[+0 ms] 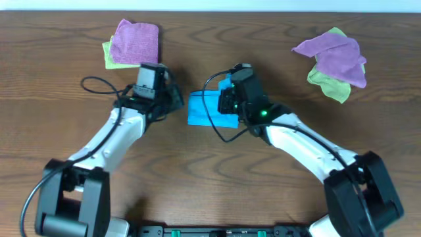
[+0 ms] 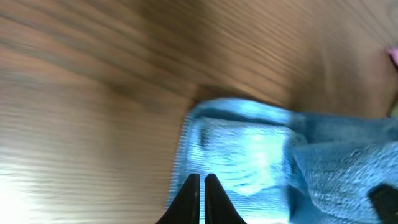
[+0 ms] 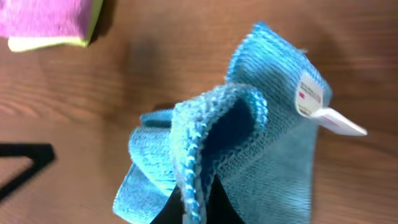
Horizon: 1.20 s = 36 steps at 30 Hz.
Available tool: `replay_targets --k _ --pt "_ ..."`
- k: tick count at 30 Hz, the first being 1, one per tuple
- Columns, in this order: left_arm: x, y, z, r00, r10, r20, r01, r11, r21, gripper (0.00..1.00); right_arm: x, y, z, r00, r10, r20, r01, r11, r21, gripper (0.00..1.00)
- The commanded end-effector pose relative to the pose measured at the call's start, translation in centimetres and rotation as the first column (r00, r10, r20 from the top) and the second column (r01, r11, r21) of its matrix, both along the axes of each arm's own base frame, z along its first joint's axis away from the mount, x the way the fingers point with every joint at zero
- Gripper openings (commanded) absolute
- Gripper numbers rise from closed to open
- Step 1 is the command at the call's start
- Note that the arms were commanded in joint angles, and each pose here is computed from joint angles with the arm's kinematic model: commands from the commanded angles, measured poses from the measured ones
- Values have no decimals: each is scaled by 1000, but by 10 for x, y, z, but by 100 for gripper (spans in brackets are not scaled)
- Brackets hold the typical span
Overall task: Fold the cloth
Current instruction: 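Fold the strip in half, bringing the right gripper toward the left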
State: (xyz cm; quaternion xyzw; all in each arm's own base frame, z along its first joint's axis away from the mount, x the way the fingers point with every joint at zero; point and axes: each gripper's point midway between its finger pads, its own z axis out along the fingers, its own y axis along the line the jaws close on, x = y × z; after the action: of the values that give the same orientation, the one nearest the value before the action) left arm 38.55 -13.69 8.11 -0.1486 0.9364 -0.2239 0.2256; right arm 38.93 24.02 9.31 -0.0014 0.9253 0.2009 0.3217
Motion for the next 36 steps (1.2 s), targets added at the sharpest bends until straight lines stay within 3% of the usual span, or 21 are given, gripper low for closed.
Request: replay_targets --k 1,13,28,36 --pt "0 21 5 1000 18 23 -19 997 69 6 1 16 1 999 41 11 -40 999 -8 1" --pt "-8 50 -1 997 76 -32 -72 992 104 6 -4 44 -22 995 98 -29 -99 995 -20 1" --pt "-8 51 -1 996 79 -33 -75 991 106 6 -9 56 -40 990 127 -57 -128 991 -25 1" --pt "-8 52 -2 996 82 -32 -78 991 110 6 -13 67 -41 986 159 -55 -160 987 -3 9"
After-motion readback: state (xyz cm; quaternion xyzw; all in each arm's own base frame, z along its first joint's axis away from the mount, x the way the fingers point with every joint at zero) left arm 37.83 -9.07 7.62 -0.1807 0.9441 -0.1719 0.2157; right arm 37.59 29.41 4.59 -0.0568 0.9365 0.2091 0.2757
